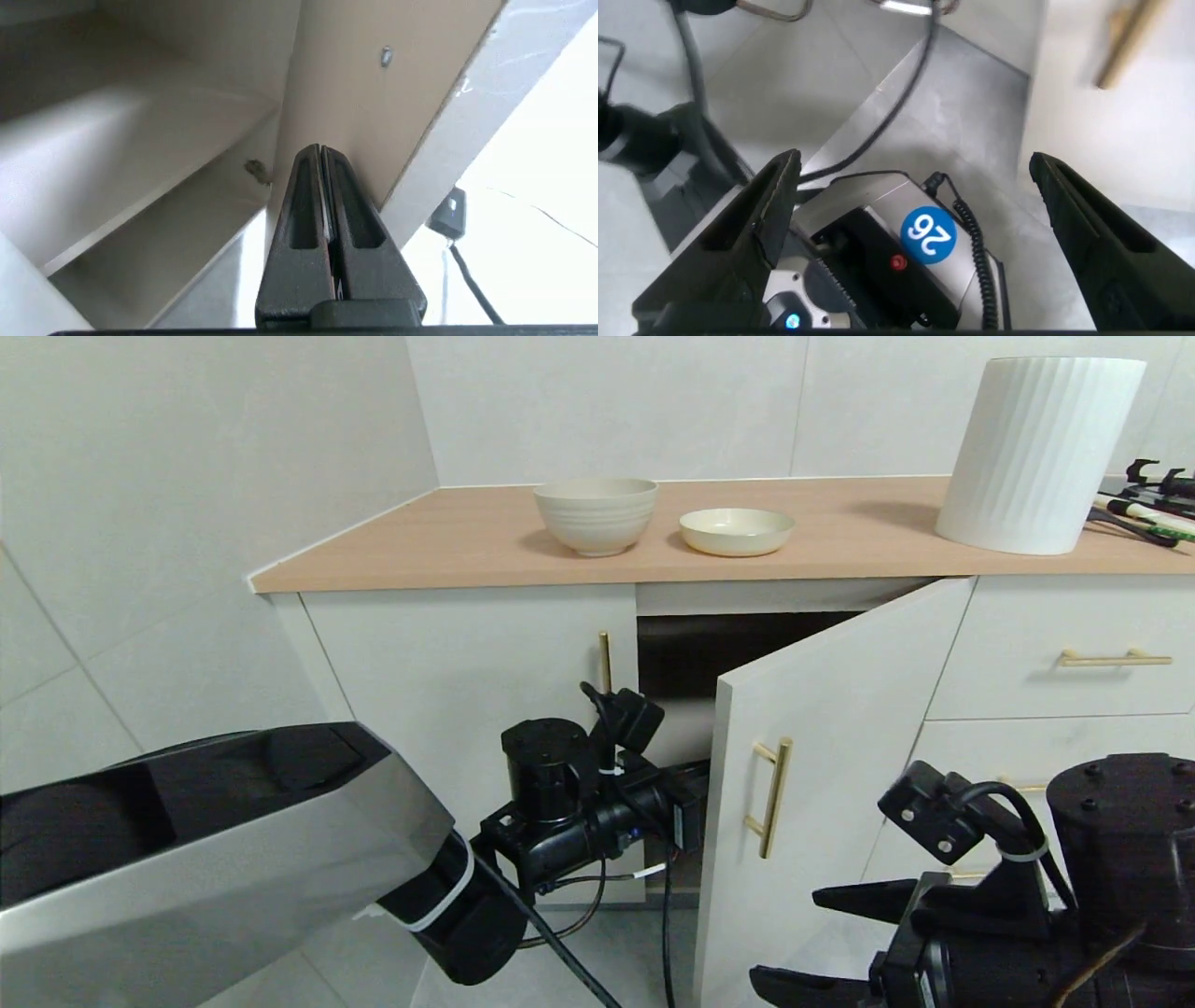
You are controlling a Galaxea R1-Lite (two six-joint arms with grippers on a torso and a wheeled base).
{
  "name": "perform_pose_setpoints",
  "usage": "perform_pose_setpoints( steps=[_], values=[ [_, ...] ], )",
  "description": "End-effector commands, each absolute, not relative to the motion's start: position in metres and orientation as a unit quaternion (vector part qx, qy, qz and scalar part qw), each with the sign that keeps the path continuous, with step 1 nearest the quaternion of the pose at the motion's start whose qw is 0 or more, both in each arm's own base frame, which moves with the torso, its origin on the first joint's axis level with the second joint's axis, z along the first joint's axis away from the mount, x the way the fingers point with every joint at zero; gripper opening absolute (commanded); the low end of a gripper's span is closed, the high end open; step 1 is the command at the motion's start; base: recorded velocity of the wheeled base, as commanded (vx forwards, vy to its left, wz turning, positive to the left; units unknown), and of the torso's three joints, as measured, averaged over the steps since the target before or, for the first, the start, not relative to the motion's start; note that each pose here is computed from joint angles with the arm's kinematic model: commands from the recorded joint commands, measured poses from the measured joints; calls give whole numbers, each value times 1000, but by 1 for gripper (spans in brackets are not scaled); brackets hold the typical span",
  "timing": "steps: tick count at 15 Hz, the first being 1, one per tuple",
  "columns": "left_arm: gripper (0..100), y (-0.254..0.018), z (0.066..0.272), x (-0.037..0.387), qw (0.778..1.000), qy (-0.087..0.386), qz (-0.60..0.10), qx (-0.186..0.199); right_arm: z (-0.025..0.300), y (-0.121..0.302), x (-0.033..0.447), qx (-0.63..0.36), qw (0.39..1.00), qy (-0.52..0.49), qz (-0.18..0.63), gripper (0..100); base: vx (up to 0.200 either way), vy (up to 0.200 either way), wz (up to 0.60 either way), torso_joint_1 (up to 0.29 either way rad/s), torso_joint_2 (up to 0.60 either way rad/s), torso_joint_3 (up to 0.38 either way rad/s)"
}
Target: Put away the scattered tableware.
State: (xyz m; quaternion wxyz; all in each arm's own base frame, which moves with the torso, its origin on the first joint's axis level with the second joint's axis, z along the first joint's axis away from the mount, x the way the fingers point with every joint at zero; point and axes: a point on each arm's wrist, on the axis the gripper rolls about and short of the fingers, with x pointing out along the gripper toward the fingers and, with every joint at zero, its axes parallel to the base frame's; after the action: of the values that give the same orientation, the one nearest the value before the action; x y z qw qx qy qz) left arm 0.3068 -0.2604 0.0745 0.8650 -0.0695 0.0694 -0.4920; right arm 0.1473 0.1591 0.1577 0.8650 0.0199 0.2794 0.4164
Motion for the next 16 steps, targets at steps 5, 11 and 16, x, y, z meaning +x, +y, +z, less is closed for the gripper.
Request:
perform_pose_setpoints(
  steps=[5, 11, 16],
  values=[
    [0, -288, 80, 278, 857, 62, -507, -64, 151, 168, 127, 3, 838, 290, 463, 100, 0, 0, 0, 0, 0, 0],
    [0, -310, 98, 188, 787, 68, -611, -42, 141, 150, 82, -58, 750, 267, 603, 100, 0, 0, 0, 0, 0, 0],
    [0, -286, 97, 227, 824, 68, -560, -47, 153, 153, 94, -41, 771, 248, 586, 100, 0, 0, 0, 0, 0, 0]
  ],
)
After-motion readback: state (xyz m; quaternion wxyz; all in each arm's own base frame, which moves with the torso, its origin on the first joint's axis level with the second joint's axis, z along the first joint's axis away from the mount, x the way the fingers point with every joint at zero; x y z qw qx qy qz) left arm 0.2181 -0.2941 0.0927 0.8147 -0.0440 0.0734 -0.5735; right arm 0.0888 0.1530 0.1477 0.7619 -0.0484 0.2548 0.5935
